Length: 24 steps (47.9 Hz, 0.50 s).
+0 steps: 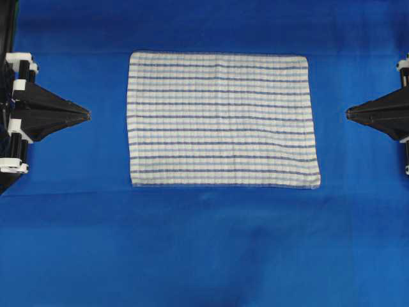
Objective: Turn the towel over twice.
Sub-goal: 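Move both grippers toward the far corners of the striped towel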
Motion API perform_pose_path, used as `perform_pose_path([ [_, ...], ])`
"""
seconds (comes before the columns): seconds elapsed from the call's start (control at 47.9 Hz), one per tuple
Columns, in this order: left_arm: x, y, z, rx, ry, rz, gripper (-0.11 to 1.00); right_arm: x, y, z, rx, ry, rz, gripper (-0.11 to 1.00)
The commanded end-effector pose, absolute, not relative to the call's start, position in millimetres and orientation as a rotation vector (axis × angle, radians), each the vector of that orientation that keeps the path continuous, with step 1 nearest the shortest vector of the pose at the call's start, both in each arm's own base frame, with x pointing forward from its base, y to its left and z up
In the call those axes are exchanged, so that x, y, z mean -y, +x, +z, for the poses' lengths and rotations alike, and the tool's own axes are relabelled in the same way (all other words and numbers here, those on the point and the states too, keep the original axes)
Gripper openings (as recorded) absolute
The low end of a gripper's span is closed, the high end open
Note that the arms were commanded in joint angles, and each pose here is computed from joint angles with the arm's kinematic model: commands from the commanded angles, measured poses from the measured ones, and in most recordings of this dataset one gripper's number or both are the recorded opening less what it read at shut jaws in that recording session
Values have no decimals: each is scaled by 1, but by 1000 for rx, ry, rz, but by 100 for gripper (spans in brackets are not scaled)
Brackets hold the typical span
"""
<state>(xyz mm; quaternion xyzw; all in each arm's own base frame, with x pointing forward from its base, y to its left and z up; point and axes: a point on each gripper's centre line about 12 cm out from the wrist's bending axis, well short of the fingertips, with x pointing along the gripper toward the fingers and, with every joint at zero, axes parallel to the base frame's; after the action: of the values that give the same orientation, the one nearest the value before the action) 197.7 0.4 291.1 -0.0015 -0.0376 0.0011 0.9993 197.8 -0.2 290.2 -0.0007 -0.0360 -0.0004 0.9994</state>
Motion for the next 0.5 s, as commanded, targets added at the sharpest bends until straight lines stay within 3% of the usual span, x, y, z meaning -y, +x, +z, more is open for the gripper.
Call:
perform_pose_path([
  [0.0, 0, 200, 296, 80, -3, 1, 0, 1, 201, 300, 94, -9, -6, 0],
  [0.25, -5, 202, 294, 75, 43, 31, 0, 18, 203, 293, 31, 0, -90, 0],
  [0.48, -36, 209, 278, 1, 41, 171, 0, 51, 205, 277, -36, 14, -244, 0],
])
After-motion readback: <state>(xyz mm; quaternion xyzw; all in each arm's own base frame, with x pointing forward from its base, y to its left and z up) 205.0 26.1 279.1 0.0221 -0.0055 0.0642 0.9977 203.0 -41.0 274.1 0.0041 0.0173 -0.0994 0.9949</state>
